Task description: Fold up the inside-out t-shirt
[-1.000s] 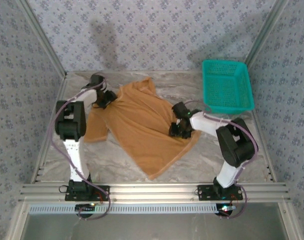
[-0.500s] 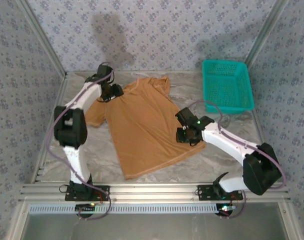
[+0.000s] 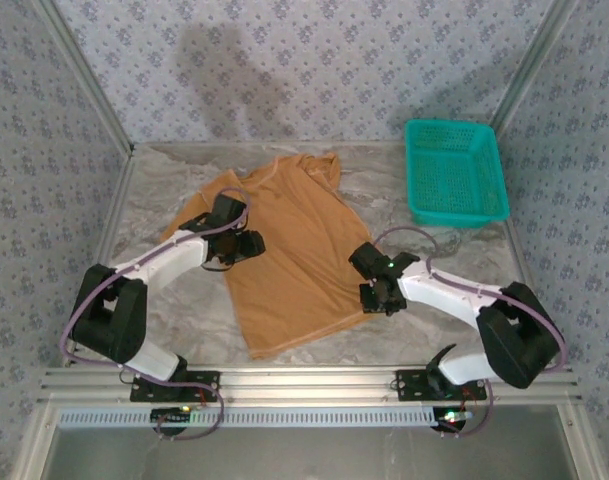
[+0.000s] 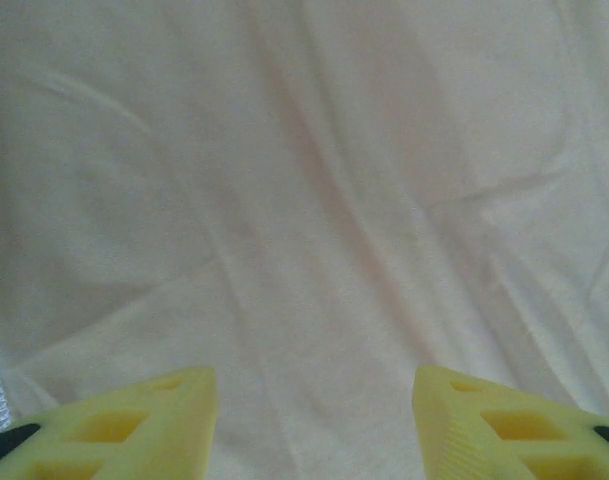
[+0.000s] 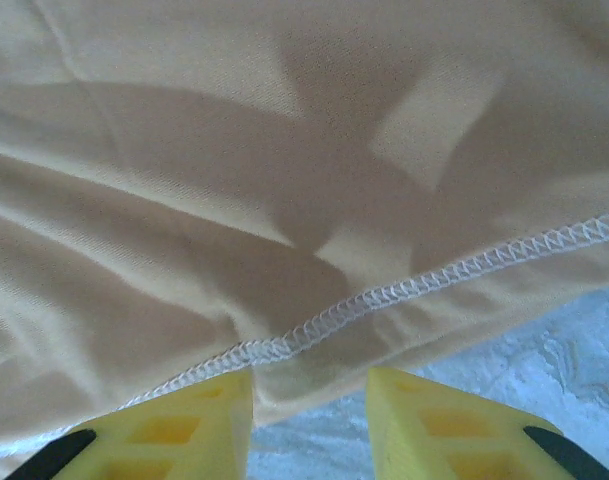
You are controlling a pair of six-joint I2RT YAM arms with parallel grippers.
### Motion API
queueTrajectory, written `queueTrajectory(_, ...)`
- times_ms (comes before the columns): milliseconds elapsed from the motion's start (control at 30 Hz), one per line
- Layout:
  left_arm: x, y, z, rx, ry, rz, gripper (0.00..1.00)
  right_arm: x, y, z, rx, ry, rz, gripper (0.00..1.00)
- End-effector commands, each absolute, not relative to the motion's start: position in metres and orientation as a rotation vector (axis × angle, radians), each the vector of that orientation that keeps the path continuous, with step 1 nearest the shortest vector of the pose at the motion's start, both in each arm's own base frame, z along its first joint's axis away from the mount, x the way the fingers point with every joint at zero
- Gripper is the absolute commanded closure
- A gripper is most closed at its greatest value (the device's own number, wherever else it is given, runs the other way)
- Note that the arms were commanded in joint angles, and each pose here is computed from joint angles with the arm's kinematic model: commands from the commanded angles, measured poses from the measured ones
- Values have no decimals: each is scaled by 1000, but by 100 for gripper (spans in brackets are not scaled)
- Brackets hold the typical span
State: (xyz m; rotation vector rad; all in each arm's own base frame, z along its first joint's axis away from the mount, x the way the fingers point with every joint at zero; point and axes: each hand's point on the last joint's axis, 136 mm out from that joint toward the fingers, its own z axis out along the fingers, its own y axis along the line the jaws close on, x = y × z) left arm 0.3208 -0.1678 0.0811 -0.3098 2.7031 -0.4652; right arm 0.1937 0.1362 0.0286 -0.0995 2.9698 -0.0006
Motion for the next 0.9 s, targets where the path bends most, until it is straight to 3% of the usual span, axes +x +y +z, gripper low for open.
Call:
queueTrajectory(0, 328, -168, 101, -319, 2632, -487, 46, 197, 131, 22, -53, 2952, -56, 65)
queueTrajectory(167, 325, -168, 102, -308, 2633, -480, 46, 198, 130, 16, -36, 2963, -48, 67)
queueTrajectory(333, 324, -164, 107, -298, 2630, -457, 47, 199, 133, 12, -25, 2967, -23, 76)
queueTrajectory(500, 324, -163, 111, -294, 2625, -450, 47, 198, 132, 16, -19, 2975, -29, 92)
queueTrajectory(600, 325, -164, 117, -289, 2619, -453, 47, 200, 132, 24, -21, 2963, -26, 92)
queueTrajectory(700, 326, -165, 121, -279, 2614, -454, 47, 202, 133, 32, -32, 2956, -21, 82)
queueTrajectory(867, 326, -165, 121, -269, 2618, -448, 47, 202, 135, 32, -35, 2964, -13, 80)
